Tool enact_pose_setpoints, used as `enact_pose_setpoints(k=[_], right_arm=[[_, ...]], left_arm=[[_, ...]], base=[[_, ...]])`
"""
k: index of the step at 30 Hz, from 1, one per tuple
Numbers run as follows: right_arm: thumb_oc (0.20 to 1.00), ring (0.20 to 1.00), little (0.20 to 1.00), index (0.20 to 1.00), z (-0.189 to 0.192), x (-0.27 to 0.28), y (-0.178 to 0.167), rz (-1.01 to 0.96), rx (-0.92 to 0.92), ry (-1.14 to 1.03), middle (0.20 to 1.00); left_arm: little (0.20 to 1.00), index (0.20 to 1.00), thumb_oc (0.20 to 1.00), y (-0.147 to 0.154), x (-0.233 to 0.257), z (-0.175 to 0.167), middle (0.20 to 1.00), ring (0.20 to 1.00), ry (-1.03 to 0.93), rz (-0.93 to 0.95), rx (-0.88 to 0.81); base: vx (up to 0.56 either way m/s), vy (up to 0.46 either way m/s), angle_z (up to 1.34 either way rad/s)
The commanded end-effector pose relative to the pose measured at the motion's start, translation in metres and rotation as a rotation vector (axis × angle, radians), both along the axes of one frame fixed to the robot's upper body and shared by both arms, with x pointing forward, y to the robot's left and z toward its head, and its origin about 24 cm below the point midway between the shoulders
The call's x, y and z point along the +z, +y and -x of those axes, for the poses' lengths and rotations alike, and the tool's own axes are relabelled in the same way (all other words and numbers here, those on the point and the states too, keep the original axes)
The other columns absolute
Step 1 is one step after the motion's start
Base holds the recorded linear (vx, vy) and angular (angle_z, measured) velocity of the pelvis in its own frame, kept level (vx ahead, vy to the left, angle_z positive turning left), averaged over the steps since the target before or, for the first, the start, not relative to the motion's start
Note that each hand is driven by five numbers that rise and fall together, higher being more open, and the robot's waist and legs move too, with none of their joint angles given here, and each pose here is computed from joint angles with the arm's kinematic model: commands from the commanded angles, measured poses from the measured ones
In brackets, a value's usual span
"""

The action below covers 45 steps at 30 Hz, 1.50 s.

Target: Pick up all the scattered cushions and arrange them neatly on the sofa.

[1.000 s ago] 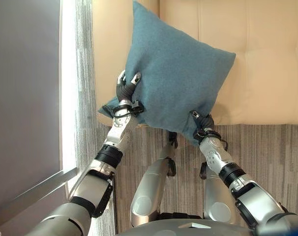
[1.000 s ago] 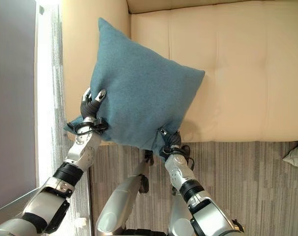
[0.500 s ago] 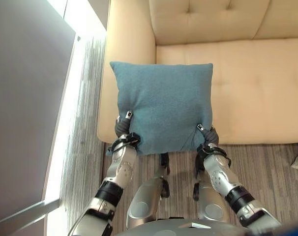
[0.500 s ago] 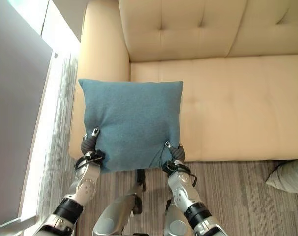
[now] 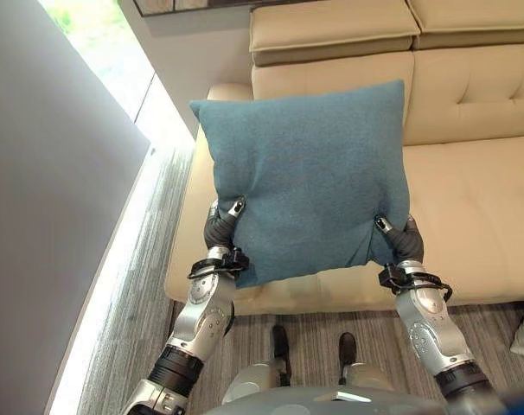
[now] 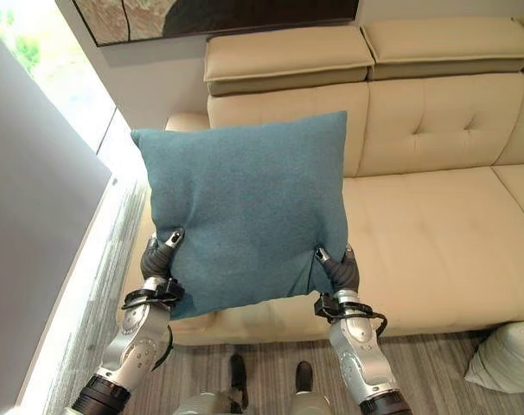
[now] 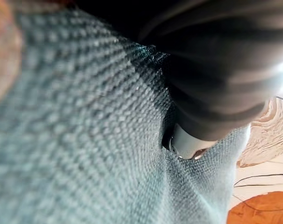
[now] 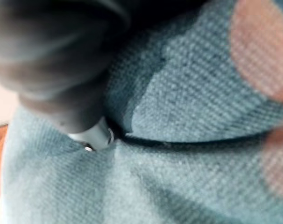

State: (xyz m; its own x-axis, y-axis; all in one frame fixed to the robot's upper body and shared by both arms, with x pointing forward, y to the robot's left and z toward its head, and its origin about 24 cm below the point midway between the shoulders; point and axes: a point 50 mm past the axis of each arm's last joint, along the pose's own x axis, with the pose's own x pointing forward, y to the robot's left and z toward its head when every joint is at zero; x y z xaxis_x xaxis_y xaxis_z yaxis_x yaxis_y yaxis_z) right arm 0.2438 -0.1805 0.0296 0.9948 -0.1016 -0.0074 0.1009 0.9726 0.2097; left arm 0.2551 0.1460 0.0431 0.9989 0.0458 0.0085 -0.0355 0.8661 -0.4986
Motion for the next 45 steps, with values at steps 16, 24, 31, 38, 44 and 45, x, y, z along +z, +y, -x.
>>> enact_pose_setpoints(k=[16,24,31,38,44,45], right_arm=[[0.200,0.200,0.200,0.200,-0.019,0.081,0.046,-0.134,0.166,-0.418,0.200],[0.200,0.200,0.200,0.200,-0.020,0.091,0.062,-0.135,0.247,-0.455,0.200],[0.200,0.200,0.200,0.200,-0.020,0.095,0.058,-0.061,0.251,-0.472,0.200],[0.200,0.200,0.200,0.200,-0.019,0.092,0.045,-0.050,0.212,-0.459,0.200],[0.200,0.200,0.200,0.200,-0.018,0.090,0.041,-0.072,0.173,-0.446,0.200],[0.200,0.200,0.200,0.200,-0.018,0.088,0.041,-0.085,0.169,-0.440,0.200]], left_arm=[[0.200,0.200,0.200,-0.014,0.034,-0.001,0.200,0.200,-0.201,-0.091,-0.131],[0.200,0.200,0.200,-0.002,0.037,0.003,0.200,0.200,-0.221,-0.105,-0.097],[0.200,0.200,0.200,-0.006,0.039,0.001,0.200,0.200,-0.238,-0.078,-0.103],[0.200,0.200,0.200,-0.016,0.038,-0.002,0.200,0.200,-0.225,-0.031,-0.136],[0.200,0.200,0.200,-0.014,0.036,-0.002,0.200,0.200,-0.209,-0.032,-0.126],[0.200,0.200,0.200,-0.012,0.035,-0.001,0.200,0.200,-0.201,-0.034,-0.121]], base=[[0.04,0.055,-0.17],[0.13,-0.015,-0.56],[0.24,-0.253,-0.10],[0.12,-0.256,0.36],[0.13,-0.014,0.22],[0.10,0.013,-0.04]])
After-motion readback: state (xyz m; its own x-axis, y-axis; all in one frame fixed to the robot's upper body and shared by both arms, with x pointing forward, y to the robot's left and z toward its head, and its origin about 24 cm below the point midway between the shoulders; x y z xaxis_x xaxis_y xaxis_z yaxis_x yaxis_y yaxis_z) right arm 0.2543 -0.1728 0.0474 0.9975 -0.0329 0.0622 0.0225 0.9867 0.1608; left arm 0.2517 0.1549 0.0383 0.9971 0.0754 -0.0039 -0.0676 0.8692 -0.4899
